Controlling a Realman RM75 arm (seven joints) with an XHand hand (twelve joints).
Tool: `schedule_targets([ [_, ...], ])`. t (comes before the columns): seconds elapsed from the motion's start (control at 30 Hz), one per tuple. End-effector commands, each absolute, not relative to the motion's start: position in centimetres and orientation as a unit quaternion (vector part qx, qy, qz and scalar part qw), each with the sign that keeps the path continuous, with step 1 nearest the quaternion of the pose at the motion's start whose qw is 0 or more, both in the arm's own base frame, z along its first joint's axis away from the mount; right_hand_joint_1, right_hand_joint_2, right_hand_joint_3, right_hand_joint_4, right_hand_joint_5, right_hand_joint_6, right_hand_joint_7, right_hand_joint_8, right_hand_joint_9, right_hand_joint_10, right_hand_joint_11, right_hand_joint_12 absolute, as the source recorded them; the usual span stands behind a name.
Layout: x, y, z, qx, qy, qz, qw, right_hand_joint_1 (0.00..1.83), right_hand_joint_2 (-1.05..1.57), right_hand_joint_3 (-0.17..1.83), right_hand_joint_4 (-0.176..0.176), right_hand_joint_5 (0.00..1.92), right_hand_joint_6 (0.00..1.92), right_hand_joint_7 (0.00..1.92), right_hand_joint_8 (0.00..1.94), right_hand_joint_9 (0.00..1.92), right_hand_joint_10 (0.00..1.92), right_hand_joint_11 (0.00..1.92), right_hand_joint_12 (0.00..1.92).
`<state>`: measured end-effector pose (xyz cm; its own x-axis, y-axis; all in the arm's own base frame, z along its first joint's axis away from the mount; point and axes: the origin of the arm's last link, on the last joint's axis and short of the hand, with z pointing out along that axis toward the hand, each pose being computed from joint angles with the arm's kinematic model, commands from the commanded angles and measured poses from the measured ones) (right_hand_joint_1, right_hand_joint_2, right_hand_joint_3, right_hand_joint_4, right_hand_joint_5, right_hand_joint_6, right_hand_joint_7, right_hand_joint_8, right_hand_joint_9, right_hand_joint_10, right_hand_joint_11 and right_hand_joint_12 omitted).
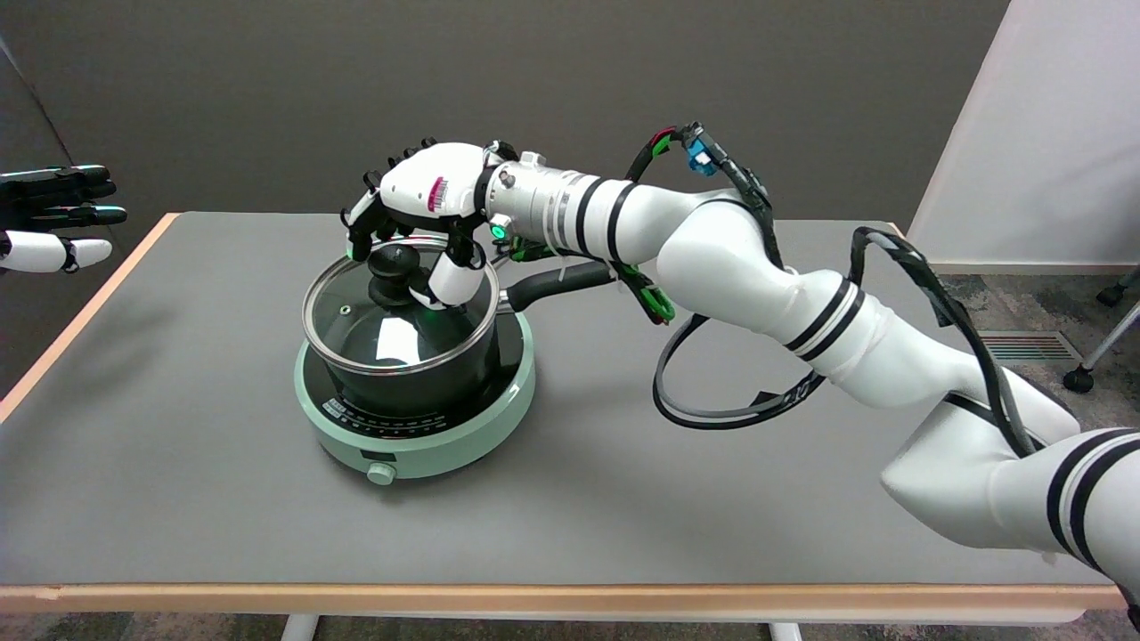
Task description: Pick up the pot lid.
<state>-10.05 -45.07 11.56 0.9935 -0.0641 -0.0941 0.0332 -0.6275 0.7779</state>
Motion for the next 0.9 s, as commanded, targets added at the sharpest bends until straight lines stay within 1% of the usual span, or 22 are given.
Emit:
schedule_targets([
  [0.03,-10.06,-45.29,11.25,0.901,-0.013,-0.053,0.431,1.09,0.58,1.0,0.176,0.62,0.4,0.7,0.2,0.7,0.5,0.48,1.02],
  [0.7,-10.47,-45.31,11.17,0.901,-0.018,-0.055,0.431,1.08,0.59,1.0,0.176,0.63,0.41,0.71,0.21,0.7,0.5,0.48,1.02],
  [0.9,-10.69,-45.34,11.2,0.902,-0.036,-0.053,0.428,1.08,0.59,1.0,0.176,0.63,0.43,0.73,0.22,0.7,0.5,0.48,1.02],
])
